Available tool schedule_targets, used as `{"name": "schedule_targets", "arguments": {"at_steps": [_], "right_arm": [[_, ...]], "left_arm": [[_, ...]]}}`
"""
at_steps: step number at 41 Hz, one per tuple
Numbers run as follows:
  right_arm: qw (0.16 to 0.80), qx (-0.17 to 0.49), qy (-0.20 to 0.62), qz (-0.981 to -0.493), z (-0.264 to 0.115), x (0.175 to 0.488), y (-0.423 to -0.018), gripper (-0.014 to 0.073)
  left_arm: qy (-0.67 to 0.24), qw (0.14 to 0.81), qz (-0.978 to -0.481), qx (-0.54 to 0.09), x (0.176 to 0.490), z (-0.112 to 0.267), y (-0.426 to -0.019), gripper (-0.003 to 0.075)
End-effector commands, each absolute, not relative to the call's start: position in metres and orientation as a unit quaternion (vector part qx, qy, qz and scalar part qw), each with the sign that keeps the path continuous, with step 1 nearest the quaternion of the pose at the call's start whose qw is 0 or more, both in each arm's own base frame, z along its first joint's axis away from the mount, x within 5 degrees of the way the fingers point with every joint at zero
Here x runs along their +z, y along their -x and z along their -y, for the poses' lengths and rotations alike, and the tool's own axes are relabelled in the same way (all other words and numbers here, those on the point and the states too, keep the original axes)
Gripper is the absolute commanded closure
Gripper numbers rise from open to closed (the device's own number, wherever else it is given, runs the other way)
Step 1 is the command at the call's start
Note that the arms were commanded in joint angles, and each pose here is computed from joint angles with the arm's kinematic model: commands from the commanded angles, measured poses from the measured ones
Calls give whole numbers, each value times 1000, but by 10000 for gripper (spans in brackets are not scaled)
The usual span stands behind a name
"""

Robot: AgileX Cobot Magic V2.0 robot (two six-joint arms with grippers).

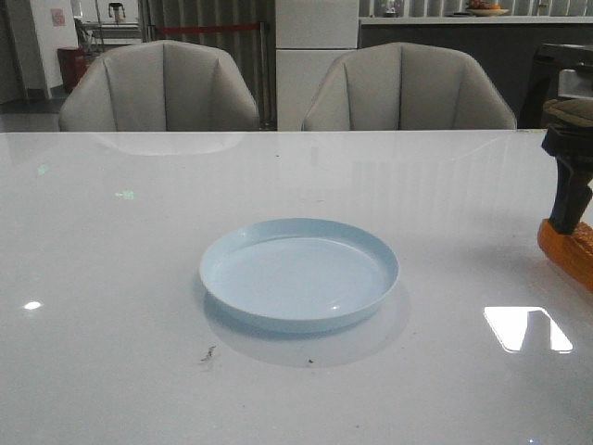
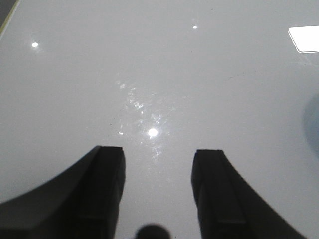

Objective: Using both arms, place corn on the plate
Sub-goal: 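Lower the right gripper over the orange corn cob and grasp it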

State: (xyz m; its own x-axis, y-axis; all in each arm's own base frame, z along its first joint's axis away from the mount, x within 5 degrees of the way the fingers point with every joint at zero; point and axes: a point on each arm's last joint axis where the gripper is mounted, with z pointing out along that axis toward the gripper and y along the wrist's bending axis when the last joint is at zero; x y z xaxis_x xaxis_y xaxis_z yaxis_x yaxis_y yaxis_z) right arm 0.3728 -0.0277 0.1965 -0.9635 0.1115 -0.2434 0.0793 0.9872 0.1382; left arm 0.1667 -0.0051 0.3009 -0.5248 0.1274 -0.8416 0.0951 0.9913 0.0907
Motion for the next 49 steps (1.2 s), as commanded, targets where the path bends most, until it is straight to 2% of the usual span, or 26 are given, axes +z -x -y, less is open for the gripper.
{"name": "schedule_targets", "arguments": {"at_steps": [1, 12, 18, 24, 31, 37, 43, 49], "right_arm": [[165, 68, -43, -983, 28, 216, -377, -8], [130, 73, -47, -988, 28, 192, -382, -8], [125, 74, -46, -988, 28, 190, -382, 6], [123, 74, -46, -989, 28, 190, -382, 137], [114, 86, -51, -988, 25, 190, -380, 388], [108, 112, -62, -986, 21, 198, -381, 547], [118, 130, -53, -983, 18, 221, -390, 540], [149, 152, -21, -977, 11, 260, -403, 540]], "left_arm": [[-54, 534, -844, 14, 319, 5, -169, 340], [-54, 534, -844, 14, 319, 5, -169, 340], [-54, 534, -844, 14, 319, 5, -169, 340], [-54, 534, -844, 14, 319, 5, -169, 340], [-54, 535, -843, 14, 319, 5, -169, 340], [-54, 535, -843, 14, 319, 5, -169, 340], [-54, 535, -843, 14, 319, 5, -169, 340], [-54, 536, -843, 14, 319, 5, -169, 340]]}}
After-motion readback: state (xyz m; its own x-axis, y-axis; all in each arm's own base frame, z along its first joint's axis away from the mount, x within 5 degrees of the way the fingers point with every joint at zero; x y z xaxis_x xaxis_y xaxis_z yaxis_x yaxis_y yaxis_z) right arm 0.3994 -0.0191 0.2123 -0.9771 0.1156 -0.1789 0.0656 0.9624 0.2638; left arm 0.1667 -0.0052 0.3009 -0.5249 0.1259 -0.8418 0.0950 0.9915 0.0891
